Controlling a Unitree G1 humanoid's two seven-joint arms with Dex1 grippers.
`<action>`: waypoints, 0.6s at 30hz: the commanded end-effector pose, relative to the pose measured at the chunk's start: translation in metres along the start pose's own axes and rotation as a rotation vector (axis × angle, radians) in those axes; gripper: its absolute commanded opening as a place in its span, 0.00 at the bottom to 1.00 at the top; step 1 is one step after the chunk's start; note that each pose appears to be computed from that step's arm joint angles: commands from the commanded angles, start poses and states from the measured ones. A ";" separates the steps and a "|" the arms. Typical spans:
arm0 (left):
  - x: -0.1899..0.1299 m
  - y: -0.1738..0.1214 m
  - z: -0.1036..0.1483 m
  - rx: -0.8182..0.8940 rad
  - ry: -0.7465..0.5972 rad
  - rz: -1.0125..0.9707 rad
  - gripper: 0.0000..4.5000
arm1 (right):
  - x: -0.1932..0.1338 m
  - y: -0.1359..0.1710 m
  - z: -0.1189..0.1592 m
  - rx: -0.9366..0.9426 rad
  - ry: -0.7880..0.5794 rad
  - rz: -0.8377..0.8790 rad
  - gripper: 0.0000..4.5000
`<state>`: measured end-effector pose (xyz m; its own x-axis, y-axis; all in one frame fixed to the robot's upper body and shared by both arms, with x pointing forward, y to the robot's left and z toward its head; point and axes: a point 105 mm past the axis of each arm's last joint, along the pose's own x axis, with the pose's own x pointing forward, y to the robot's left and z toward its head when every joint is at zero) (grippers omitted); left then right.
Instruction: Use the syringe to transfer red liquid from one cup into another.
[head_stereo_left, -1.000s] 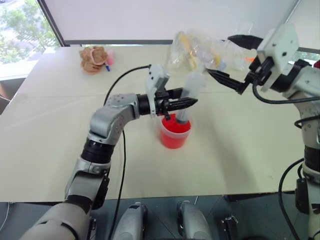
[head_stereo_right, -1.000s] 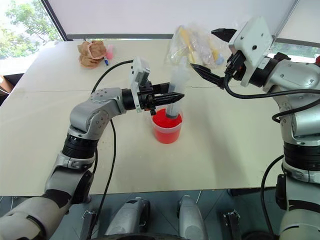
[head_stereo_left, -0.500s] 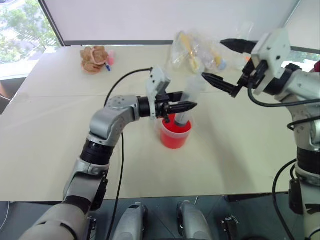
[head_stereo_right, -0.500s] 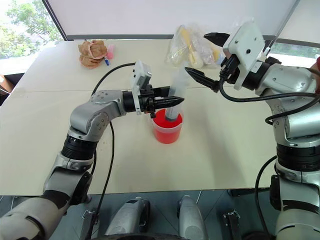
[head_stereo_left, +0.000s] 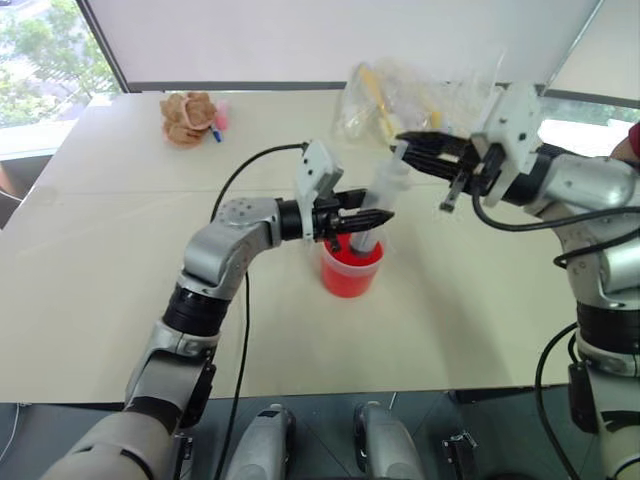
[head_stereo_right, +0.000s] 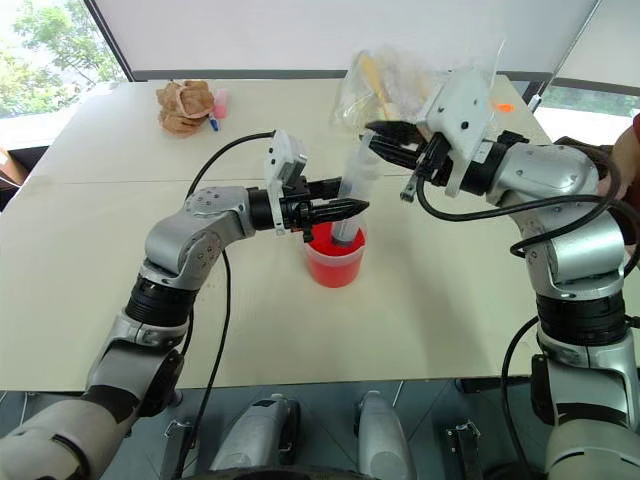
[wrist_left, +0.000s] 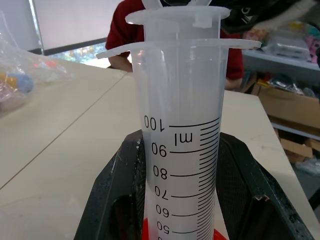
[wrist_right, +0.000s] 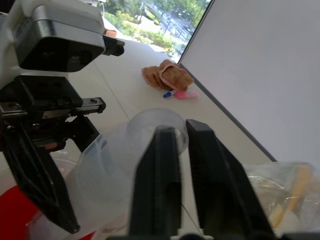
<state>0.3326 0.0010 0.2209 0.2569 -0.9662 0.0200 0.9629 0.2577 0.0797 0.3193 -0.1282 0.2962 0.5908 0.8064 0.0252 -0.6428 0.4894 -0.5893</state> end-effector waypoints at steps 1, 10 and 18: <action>0.001 0.001 0.006 0.026 -0.016 0.006 0.30 | -0.006 -0.012 0.022 -0.085 -0.057 -0.066 0.01; 0.000 -0.001 0.000 0.015 -0.012 0.008 0.30 | -0.007 -0.044 0.043 -0.186 -0.140 -0.215 0.01; 0.000 -0.006 -0.011 -0.009 0.006 0.002 0.30 | -0.006 -0.050 0.048 -0.203 -0.163 -0.241 0.01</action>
<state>0.3382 0.0073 0.2251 0.3130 -0.9470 0.0729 0.9443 0.3184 0.0826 0.3327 -0.1219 0.3134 0.5849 0.8033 0.1123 -0.5611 0.5007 -0.6591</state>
